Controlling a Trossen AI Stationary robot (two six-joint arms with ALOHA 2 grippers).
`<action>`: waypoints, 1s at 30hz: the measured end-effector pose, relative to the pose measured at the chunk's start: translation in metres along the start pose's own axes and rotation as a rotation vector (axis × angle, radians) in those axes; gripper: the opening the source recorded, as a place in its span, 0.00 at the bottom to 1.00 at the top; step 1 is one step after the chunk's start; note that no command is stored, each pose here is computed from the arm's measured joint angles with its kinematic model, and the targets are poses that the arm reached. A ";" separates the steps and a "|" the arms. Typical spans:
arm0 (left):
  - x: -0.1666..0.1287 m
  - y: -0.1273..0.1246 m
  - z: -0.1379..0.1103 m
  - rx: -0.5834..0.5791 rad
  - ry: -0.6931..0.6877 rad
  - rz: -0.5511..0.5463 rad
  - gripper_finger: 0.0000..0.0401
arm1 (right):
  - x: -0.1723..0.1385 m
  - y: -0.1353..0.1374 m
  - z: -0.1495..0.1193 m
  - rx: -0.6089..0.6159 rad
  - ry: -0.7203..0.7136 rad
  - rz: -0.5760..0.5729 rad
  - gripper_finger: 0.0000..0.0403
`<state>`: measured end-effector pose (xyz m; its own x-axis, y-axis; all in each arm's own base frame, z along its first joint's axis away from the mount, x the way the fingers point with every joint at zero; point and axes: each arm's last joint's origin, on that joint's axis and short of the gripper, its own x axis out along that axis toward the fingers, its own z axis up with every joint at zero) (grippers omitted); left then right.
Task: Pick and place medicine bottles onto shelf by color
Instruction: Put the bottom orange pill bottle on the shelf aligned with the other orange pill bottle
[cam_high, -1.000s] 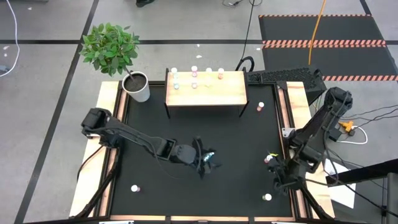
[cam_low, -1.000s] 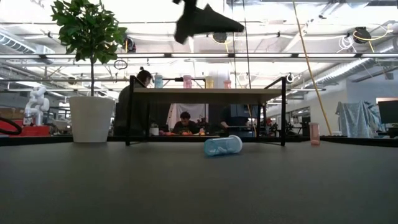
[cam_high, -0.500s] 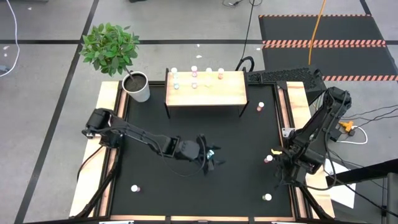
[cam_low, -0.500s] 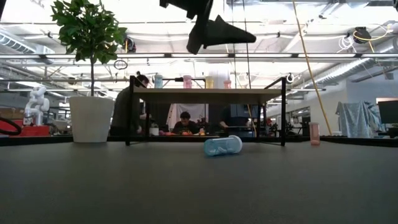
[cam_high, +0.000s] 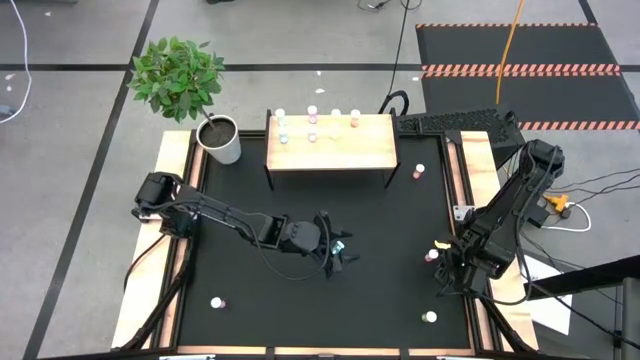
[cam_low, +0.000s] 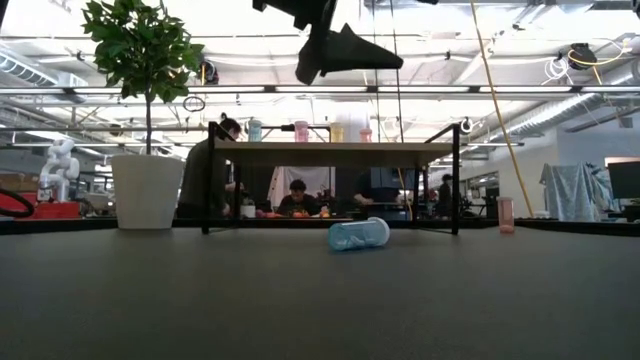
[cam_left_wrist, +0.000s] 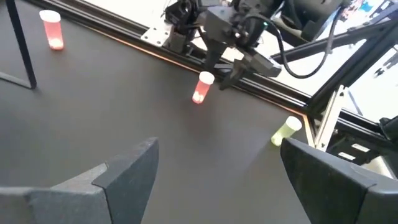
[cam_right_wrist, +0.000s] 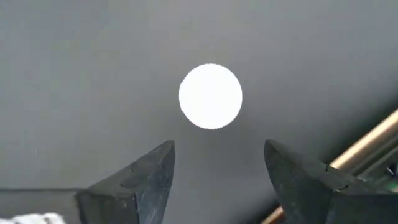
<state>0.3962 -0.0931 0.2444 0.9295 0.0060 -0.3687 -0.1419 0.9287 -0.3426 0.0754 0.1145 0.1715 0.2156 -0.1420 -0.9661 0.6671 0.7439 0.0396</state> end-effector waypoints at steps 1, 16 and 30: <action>0.000 0.000 0.000 0.000 0.002 -0.001 0.84 | 0.001 0.000 0.000 0.006 -0.010 0.003 0.60; 0.000 0.001 -0.002 0.002 0.020 0.006 0.84 | 0.008 0.002 0.000 -0.005 -0.095 -0.034 0.60; 0.000 0.001 -0.002 0.036 0.021 0.007 0.84 | 0.013 0.003 0.009 -0.008 -0.114 -0.054 0.48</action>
<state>0.3953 -0.0933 0.2425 0.9213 0.0048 -0.3888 -0.1353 0.9414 -0.3089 0.0865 0.1087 0.1613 0.2596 -0.2548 -0.9315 0.6745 0.7382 -0.0140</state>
